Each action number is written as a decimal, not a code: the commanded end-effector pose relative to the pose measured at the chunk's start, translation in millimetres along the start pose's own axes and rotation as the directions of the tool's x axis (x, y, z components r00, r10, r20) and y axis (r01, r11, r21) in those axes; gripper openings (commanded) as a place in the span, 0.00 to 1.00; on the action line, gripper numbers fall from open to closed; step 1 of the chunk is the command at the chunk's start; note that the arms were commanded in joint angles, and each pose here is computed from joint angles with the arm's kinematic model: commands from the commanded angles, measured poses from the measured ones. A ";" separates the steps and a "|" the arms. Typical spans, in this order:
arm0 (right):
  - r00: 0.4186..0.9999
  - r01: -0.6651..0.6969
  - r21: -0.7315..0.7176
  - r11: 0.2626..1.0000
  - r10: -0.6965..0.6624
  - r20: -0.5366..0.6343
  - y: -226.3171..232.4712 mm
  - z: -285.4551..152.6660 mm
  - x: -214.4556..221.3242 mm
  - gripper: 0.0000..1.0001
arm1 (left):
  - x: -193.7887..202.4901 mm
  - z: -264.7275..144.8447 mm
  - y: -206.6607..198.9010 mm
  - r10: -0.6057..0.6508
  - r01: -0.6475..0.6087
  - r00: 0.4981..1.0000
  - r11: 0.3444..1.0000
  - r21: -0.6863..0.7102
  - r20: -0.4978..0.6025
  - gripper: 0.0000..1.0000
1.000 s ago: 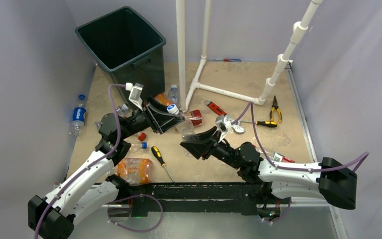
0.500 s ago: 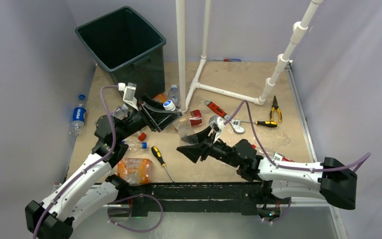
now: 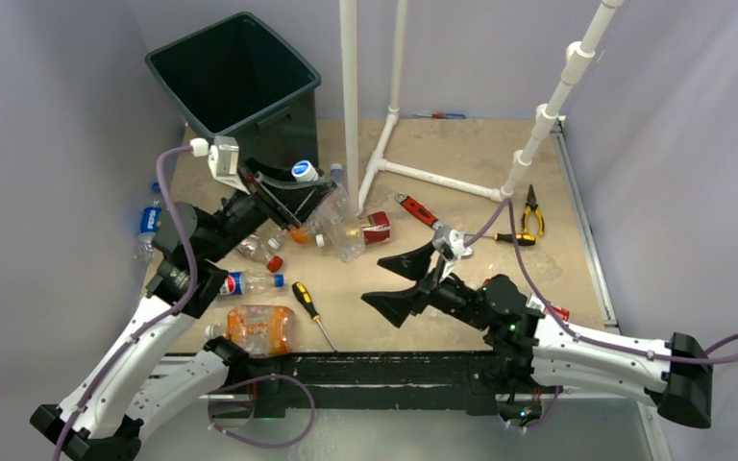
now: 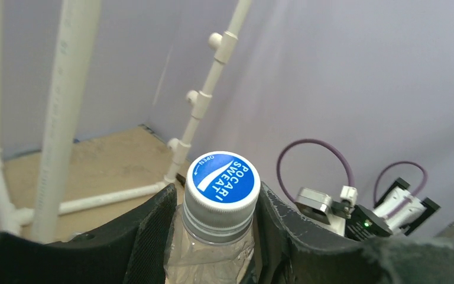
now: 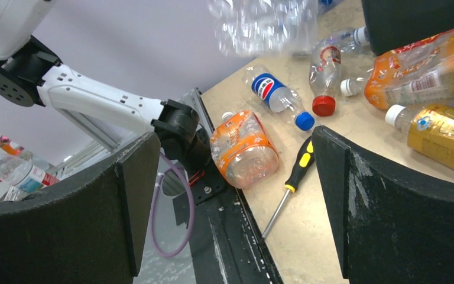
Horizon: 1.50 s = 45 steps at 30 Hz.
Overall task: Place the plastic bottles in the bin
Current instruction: Place the plastic bottle in the trash bin.
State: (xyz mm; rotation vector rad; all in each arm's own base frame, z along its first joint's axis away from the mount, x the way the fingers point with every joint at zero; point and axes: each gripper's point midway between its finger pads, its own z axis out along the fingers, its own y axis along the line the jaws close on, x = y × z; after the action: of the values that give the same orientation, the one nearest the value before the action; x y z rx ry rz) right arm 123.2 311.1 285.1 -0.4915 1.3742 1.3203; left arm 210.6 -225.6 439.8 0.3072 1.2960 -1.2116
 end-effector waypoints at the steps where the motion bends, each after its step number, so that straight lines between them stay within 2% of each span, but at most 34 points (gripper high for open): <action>1: 1.000 0.025 0.066 0.997 -0.024 -0.017 -12.0 -16.8 1.3 0.99 | -34.7 -5.3 14.8 0.199 -0.194 0.980 0.968 -0.159 0.015 0.00; 7: 0.998 0.001 0.083 0.997 0.003 -0.055 -18.8 -32.2 18.4 0.99 | -64.1 -18.5 43.0 0.326 -0.298 0.945 0.881 -0.367 0.016 0.00; 10: 0.996 -0.030 0.075 0.997 0.036 -0.082 -19.8 -35.1 32.4 0.99 | -93.7 -25.0 50.6 0.396 -0.324 0.916 0.822 -0.469 0.061 0.00; 14: 0.990 -0.079 0.067 0.995 0.086 -0.110 -22.0 -39.4 51.8 0.98 | -134.5 -25.4 44.3 0.483 -0.338 0.860 0.782 -0.524 0.167 0.00; 17: 0.987 -0.107 0.058 0.993 0.113 -0.112 -22.1 -41.4 59.3 0.98 | -154.0 -21.1 41.7 0.541 -0.353 0.807 0.764 -0.541 0.238 0.00; 20: 0.984 -0.122 0.064 0.990 0.129 -0.125 -23.4 -42.2 64.8 0.98 | -174.6 -21.3 47.8 0.602 -0.343 0.742 0.719 -0.605 0.295 0.00; 24: 0.980 -0.127 0.078 0.989 0.138 -0.143 -26.2 -46.1 70.8 0.98 | -199.2 -21.6 55.3 0.655 -0.310 0.687 0.657 -0.687 0.316 0.00; 27: 0.980 -0.129 0.078 0.989 0.139 -0.142 -26.4 -49.6 71.5 0.98 | -214.1 -18.6 58.0 0.669 -0.278 0.664 0.635 -0.721 0.334 0.00; 33: 0.978 -0.128 0.086 0.988 0.140 -0.153 -25.1 -53.9 68.4 0.98 | -243.1 -12.9 64.0 0.774 -0.290 0.564 0.513 -0.808 0.289 0.00; 36: 0.976 -0.137 0.093 0.986 0.151 -0.155 -26.2 -58.9 69.7 0.97 | -245.8 -6.7 78.3 0.808 -0.295 0.546 0.431 -0.853 0.220 0.00; 41: 0.977 -0.147 0.109 0.983 0.162 -0.141 -29.2 -65.8 69.3 0.97 | -244.1 -11.4 110.1 0.843 -0.232 0.526 0.274 -0.933 0.117 0.00; 43: 0.977 -0.145 0.111 0.983 0.160 -0.139 -29.2 -66.8 67.4 0.97 | -243.2 -5.0 120.3 0.844 -0.244 0.528 0.255 -0.936 0.093 0.00; 45: 0.977 -0.140 0.115 0.984 0.155 -0.143 -29.4 -67.1 67.1 0.97 | -243.9 1.3 130.9 0.837 -0.243 0.539 0.266 -0.933 0.099 0.00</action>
State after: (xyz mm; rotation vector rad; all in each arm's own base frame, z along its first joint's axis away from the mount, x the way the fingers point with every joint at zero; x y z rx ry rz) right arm 99.1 271.6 201.1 -0.4477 1.6047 1.3606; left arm 362.7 -70.4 572.6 -0.2569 0.9324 0.1005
